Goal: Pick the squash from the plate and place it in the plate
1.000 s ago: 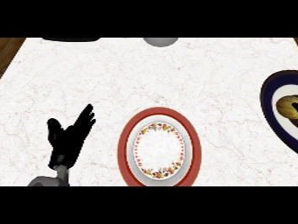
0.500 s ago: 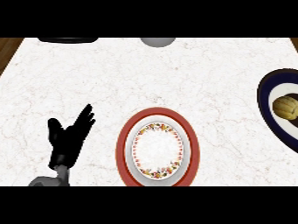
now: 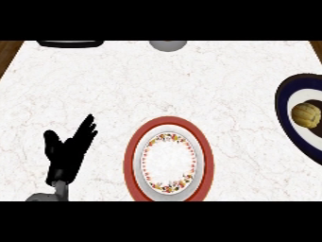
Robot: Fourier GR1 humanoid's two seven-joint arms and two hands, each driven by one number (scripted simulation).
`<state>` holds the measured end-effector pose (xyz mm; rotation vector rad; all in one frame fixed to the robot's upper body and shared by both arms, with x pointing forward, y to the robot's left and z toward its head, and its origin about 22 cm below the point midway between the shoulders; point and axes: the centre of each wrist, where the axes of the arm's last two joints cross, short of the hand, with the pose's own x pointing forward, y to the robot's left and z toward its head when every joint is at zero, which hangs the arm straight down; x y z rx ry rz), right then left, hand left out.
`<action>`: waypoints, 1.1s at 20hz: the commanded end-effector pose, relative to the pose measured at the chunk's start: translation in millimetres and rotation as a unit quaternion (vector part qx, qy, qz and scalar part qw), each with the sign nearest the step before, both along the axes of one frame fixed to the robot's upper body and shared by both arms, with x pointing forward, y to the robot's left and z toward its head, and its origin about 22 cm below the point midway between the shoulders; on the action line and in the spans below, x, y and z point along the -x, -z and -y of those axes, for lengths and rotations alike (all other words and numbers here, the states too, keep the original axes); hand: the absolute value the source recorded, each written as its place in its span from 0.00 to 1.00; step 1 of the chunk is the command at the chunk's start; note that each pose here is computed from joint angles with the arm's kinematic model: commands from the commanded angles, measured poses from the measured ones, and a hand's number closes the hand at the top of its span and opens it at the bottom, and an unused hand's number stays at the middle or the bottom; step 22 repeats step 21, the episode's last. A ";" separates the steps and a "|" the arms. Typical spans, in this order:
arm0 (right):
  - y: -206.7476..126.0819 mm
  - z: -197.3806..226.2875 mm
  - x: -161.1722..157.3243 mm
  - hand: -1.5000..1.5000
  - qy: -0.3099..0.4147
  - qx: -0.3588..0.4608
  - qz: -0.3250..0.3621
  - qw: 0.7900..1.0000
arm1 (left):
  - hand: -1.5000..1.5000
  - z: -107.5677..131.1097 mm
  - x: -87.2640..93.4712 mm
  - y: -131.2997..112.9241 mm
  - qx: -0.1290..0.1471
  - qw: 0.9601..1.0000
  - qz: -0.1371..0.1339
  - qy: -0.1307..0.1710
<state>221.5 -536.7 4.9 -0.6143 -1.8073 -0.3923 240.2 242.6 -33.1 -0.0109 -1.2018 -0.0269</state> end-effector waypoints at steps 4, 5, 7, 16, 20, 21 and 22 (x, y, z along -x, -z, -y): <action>27.7 27.1 71.9 0.00 -0.078 0.001 -0.004 0.997 | 0.50 13.2 -5.7 0.8 -0.005 1.000 -0.005 0.001; 15.3 32.2 61.2 0.00 -0.085 -0.001 -0.005 0.996 | 0.50 7.2 13.4 1.5 0.000 1.000 -0.005 -0.009; 26.1 31.8 77.4 0.00 -0.091 0.016 -0.015 0.996 | 0.50 -1.5 -1.5 -4.1 0.006 1.000 -0.006 -0.003; 47.5 32.1 127.4 0.00 -0.097 0.061 -0.059 0.992 | 0.50 6.4 5.2 -8.4 0.008 1.000 -0.010 -0.007; 50.7 32.5 140.2 0.00 -0.092 0.059 -0.063 0.992 | 0.50 6.6 12.2 -0.5 0.005 1.000 -0.006 -0.011; 65.9 20.4 140.8 0.00 -0.091 0.069 -0.065 0.991 | 0.50 1.9 5.4 4.0 0.009 1.000 -0.010 -0.015; 65.9 20.4 140.8 0.00 -0.091 0.069 -0.065 0.991 | 0.50 1.9 5.4 4.0 0.009 1.000 -0.010 -0.015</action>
